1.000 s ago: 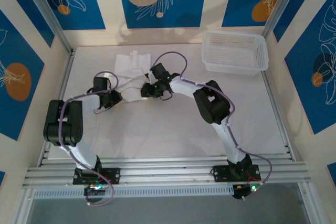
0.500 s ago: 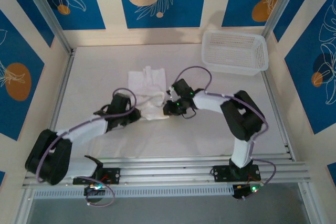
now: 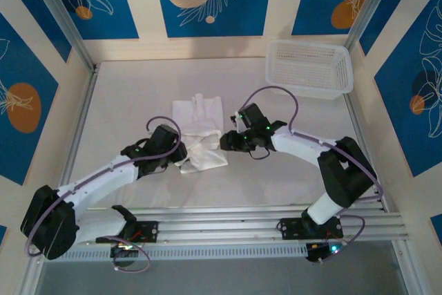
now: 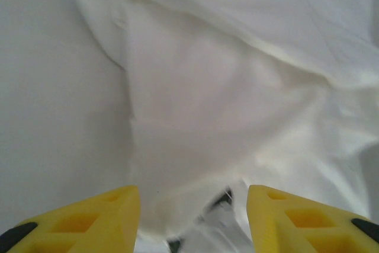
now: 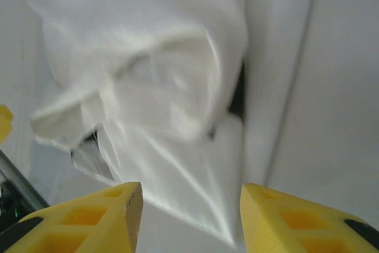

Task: Fold the inside-out t-shirt

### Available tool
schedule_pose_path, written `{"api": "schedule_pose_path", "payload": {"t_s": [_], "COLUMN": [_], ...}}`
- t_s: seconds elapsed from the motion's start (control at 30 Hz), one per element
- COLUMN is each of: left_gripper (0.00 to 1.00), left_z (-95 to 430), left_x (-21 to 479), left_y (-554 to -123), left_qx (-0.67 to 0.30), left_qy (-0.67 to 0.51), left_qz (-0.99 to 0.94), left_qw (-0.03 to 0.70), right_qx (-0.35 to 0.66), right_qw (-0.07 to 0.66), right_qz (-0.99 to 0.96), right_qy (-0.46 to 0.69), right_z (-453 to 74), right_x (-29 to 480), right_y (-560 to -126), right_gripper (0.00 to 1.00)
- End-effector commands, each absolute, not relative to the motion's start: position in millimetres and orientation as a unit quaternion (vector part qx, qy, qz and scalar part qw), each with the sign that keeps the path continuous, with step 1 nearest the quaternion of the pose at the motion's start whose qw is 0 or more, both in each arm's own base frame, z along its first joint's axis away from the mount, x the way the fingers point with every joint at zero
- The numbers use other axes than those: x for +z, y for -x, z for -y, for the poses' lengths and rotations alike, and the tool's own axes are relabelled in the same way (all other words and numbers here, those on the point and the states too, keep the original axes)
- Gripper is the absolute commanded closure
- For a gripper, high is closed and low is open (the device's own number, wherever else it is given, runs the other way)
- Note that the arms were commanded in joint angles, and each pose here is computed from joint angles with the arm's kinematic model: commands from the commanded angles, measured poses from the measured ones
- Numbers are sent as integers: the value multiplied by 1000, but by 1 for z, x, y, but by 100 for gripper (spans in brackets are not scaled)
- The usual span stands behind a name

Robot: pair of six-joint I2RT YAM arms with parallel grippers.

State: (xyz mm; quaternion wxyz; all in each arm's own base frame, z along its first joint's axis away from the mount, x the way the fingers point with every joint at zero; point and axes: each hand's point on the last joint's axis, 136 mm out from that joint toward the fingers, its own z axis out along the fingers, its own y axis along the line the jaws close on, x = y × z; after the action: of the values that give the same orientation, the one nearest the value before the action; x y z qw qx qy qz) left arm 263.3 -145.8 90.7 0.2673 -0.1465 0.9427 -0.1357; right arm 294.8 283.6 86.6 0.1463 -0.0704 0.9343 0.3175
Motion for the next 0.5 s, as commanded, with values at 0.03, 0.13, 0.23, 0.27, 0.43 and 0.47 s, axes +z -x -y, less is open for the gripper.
{"api": "schedule_pose_path", "payload": {"t_s": [0.03, 0.13, 0.23, 0.27, 0.43, 0.47], "left_gripper": [49, 39, 32, 32, 74, 87], "left_z": [130, 137, 151, 153, 169, 174], "left_x": [79, 74, 70, 69, 69, 72], "left_y": [-282, -294, -304, -307, -315, -315], "left_qx": [-102, -129, -172, -181, -225, -238], "left_qy": [158, 157, 153, 157, 159, 154], "left_qz": [-944, -942, -937, -935, -926, -924], "left_qw": [271, 266, 263, 264, 256, 255], "right_qx": [312, 320, 338, 340, 347, 349], "right_qw": [163, 150, 134, 131, 128, 132], "right_qz": [-935, -934, -930, -930, -928, -926], "right_qy": [51, 49, 55, 56, 51, 51], "right_z": [-298, -308, -322, -324, -323, -321], "right_x": [79, 70, 66, 65, 72, 77], "right_y": [-336, -351, -357, -359, -356, -353], "right_gripper": [52, 51, 55, 58, 91, 96]}}
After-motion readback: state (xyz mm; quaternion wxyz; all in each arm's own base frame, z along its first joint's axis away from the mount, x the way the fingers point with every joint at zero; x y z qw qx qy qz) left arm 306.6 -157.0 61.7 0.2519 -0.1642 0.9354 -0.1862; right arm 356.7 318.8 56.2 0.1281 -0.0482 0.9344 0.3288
